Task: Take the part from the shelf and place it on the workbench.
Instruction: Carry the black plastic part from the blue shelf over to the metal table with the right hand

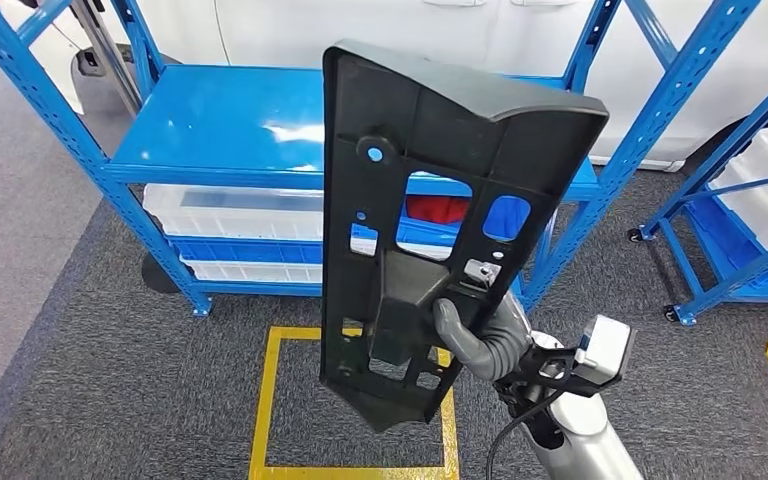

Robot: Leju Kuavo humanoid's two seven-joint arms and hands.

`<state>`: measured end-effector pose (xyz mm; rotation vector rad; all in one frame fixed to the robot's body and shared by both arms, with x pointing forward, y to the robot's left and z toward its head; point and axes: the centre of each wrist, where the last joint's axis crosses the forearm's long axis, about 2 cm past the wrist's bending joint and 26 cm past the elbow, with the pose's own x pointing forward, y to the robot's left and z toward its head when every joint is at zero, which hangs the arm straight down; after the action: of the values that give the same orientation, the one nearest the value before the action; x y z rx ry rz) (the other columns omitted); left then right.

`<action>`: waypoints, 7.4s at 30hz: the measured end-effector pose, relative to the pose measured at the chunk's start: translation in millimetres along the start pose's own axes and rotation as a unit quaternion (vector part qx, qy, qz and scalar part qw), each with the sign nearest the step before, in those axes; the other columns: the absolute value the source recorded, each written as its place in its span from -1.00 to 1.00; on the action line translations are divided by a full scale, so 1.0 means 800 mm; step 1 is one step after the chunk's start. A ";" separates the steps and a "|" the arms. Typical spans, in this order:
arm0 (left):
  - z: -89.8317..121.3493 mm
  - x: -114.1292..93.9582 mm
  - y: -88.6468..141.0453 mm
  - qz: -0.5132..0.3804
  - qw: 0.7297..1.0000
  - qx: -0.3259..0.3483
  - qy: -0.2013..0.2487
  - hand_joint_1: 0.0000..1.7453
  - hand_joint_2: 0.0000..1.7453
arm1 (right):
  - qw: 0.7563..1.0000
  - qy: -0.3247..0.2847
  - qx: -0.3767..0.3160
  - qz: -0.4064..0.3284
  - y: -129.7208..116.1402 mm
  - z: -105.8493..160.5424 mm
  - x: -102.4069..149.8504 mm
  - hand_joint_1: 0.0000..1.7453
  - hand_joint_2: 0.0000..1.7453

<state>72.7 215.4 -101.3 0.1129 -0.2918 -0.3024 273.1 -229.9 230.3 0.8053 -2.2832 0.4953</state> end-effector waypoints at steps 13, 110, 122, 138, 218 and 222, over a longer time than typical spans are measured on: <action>0.000 0.000 0.001 0.001 1.000 0.000 0.002 -1.00 1.00 | 1.000 -0.001 0.004 -0.006 0.001 -0.004 -0.004 1.00 1.00; -0.005 -0.017 0.030 -0.035 0.999 0.023 -0.021 -1.00 1.00 | 0.994 0.012 -0.103 0.037 0.000 0.077 0.009 1.00 1.00; -0.001 -0.014 0.008 -0.028 1.000 0.002 0.013 -1.00 1.00 | 0.992 0.036 -0.114 0.037 0.001 0.092 0.016 1.00 1.00; 0.000 -0.016 0.005 -0.017 1.000 0.006 -0.009 -1.00 1.00 | 0.989 0.046 -0.131 0.043 0.006 0.115 0.020 1.00 1.00; -0.008 -0.035 0.057 -0.073 0.995 0.062 0.013 -1.00 1.00 | 0.988 -0.034 -0.150 0.031 0.002 0.083 0.013 1.00 1.00; -0.009 -0.034 0.062 -0.102 0.993 0.066 0.007 -1.00 1.00 | 0.987 -0.040 -0.152 0.028 0.004 0.085 0.012 1.00 1.00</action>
<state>63.8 271.7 -107.7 0.2768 -0.2861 -0.4851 234.1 -267.4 188.2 0.6192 -2.3835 0.1327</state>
